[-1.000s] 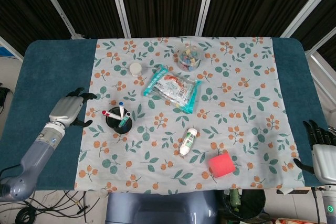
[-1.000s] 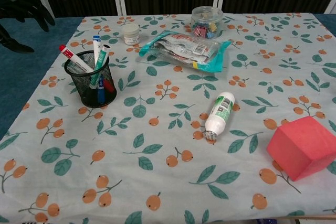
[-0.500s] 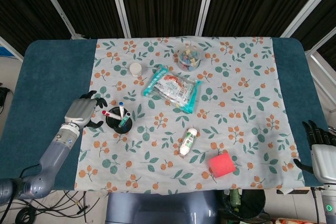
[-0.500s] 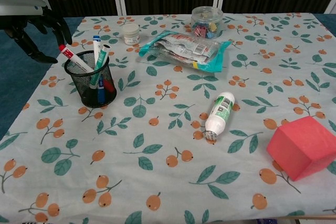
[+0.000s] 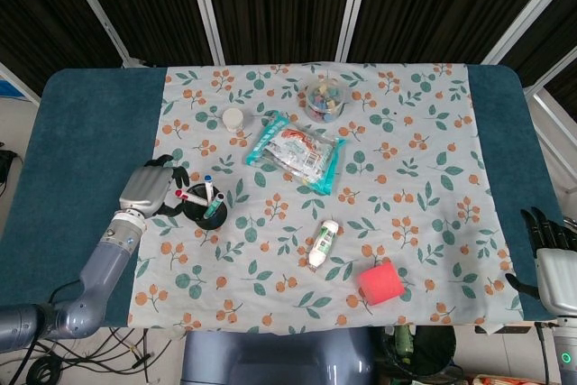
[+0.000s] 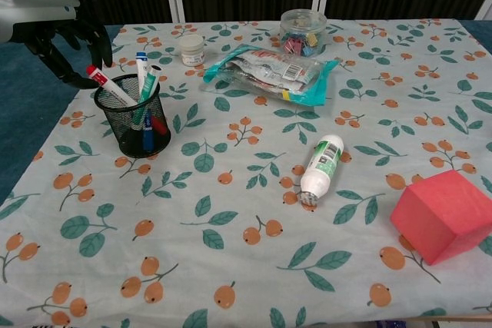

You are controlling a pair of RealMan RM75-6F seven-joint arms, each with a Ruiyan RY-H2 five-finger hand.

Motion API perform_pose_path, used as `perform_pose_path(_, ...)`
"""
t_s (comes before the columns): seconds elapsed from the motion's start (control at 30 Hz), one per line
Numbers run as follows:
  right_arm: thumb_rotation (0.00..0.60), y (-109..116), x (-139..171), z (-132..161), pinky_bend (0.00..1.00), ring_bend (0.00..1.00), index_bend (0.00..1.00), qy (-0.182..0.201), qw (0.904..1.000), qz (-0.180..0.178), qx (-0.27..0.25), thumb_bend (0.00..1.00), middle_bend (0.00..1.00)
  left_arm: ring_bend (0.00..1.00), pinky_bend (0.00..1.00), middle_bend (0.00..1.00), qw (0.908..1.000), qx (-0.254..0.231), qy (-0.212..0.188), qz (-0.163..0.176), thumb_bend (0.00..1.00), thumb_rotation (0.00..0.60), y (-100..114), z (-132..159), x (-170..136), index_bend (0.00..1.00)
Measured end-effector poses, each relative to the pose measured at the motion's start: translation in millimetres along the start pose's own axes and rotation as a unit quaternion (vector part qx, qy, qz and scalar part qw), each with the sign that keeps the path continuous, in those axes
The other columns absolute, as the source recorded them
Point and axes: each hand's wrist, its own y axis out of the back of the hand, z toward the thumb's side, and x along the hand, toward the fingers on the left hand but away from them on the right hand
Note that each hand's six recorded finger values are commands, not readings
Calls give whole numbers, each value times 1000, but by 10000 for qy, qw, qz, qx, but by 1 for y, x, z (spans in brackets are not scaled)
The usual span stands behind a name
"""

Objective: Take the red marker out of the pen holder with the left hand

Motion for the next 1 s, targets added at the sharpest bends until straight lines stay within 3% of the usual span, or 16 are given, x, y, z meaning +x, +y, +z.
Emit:
perform_pose_path(0.3, 600, -1, 0, -1, 174, 158, 72, -23, 10000, 9, 27, 13, 91, 127, 203, 482, 9999, 20, -45, 129, 270, 600, -3, 4, 3, 475)
perform_pose_path(1.0, 600, -3, 0, -1, 174, 159, 72, -23, 10000, 55, 37, 13, 91, 174, 206, 541, 9999, 112, 21, 90, 285, 600, -9, 2, 8, 547)
